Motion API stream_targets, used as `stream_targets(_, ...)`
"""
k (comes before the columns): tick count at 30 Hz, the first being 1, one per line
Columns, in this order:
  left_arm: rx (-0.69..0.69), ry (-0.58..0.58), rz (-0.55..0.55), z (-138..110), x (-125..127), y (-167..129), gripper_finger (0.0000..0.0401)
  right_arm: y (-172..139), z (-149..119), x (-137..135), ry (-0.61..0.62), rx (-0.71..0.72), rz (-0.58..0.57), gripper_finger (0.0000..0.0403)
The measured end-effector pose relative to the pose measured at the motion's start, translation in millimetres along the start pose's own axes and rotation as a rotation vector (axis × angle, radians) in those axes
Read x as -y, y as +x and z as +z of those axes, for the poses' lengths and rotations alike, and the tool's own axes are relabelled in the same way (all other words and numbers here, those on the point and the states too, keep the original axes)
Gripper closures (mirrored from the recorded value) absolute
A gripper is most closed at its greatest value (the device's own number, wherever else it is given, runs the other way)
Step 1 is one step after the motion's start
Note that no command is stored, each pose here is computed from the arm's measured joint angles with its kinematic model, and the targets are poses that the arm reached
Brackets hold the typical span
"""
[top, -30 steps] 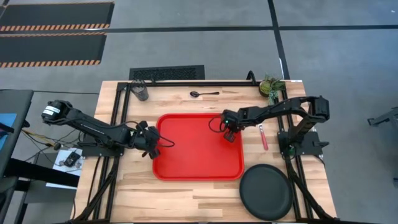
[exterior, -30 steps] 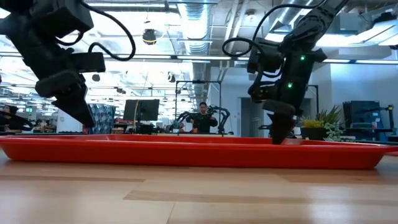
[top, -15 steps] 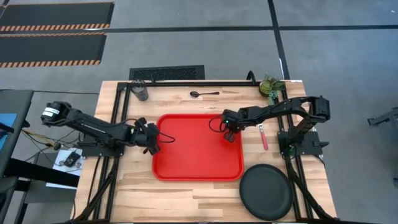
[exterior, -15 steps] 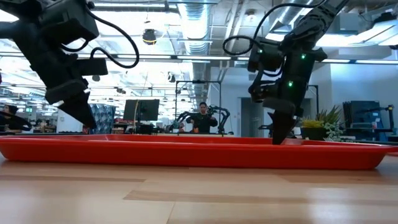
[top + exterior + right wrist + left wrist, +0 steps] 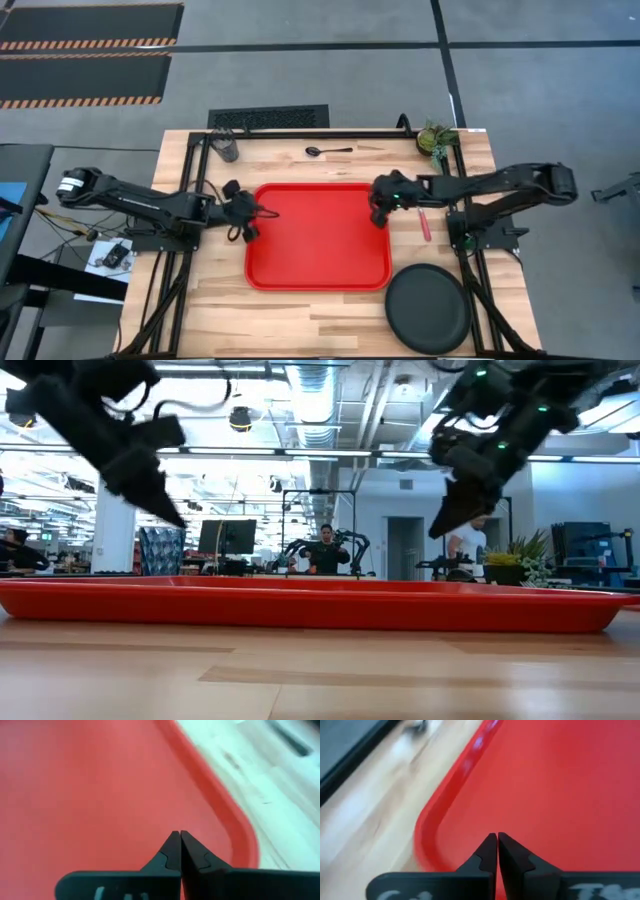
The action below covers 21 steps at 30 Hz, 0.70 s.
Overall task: Pick and place plate/cup/fork/spoon on tray
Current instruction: Put the red fork on the red tray
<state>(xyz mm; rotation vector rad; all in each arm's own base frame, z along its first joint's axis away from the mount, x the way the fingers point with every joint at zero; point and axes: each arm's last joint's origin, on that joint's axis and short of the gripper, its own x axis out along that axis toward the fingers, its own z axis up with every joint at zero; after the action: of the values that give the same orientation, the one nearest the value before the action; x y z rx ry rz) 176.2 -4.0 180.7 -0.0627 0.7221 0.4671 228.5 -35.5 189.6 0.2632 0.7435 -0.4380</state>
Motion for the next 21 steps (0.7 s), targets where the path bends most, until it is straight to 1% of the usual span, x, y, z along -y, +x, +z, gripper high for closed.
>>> stream_targets(3,0.105,-0.02,-0.072,12.4,-0.5,-3.9,0.0399,-9.1,-13.0,3.3,0.041,0.061,-0.028,0.0394)
stream_targets(6,0.189,-0.011,-0.142,22.9,-0.8,-4.4,0.0399,-17.1,-22.2,5.7,0.084,0.099,-0.027,0.0393)
stream_targets(11,0.271,-0.02,-0.257,35.8,-5.0,0.7,0.0399,-21.0,-31.3,7.1,0.155,0.08,-0.015,0.0386)
stream_targets(14,0.308,-0.01,-0.3,41.3,-7.4,5.5,0.0399,-19.4,-31.4,5.4,0.138,0.059,0.037,0.0384)
stream_targets(16,0.349,-0.02,-0.336,40.4,-9.0,11.2,0.0399,-17.6,-31.6,5.4,0.136,0.053,0.038,0.0384)
stream_targets(19,0.435,-0.033,-0.429,29.6,-11.7,19.8,0.0399,-16.0,-31.5,5.2,0.109,0.056,0.024,0.0388)
stream_targets(21,0.497,-0.068,-0.473,21.5,-14.0,21.4,0.0399,-16.2,-31.5,5.2,0.107,0.057,0.025,0.0394)
